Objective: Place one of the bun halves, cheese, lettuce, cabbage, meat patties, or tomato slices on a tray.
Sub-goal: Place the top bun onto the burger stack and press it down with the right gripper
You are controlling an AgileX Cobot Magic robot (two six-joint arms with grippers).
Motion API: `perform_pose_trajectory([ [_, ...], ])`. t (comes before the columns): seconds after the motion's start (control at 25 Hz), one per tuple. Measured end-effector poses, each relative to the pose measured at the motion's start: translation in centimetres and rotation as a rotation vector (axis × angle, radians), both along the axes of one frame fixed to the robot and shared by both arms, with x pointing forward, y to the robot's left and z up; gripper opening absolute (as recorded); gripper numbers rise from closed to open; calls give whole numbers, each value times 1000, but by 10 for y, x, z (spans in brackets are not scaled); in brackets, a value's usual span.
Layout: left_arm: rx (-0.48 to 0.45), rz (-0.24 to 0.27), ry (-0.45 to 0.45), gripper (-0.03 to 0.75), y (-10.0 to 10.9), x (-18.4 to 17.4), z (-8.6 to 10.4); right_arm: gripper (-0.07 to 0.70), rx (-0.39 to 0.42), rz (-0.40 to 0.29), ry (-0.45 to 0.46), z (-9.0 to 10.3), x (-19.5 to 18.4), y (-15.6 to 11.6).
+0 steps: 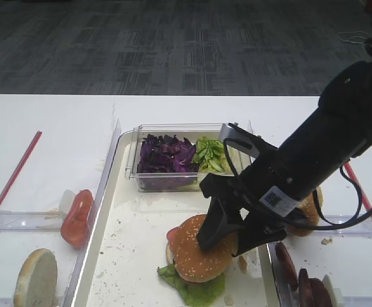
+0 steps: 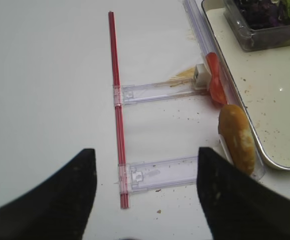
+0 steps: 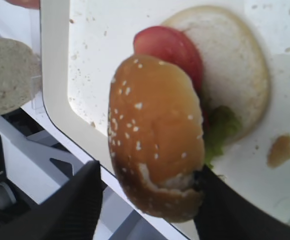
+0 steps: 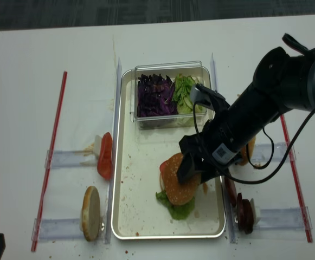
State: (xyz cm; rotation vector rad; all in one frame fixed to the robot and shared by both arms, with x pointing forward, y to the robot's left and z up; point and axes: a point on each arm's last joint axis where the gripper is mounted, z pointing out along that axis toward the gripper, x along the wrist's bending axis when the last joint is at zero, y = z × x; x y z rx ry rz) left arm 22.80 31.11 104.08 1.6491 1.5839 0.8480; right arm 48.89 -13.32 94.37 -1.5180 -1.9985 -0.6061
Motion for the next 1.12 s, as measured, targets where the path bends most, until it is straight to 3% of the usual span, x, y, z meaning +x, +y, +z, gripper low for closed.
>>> perform_pose_trajectory([
  [0.32, 0, 0, 0, 438, 0, 0, 0, 450, -35, 14, -5, -2, -1, -3],
  [1.12, 0, 0, 0, 438, 0, 0, 0, 608, -62, 30, -19, -4, 0, -5],
])
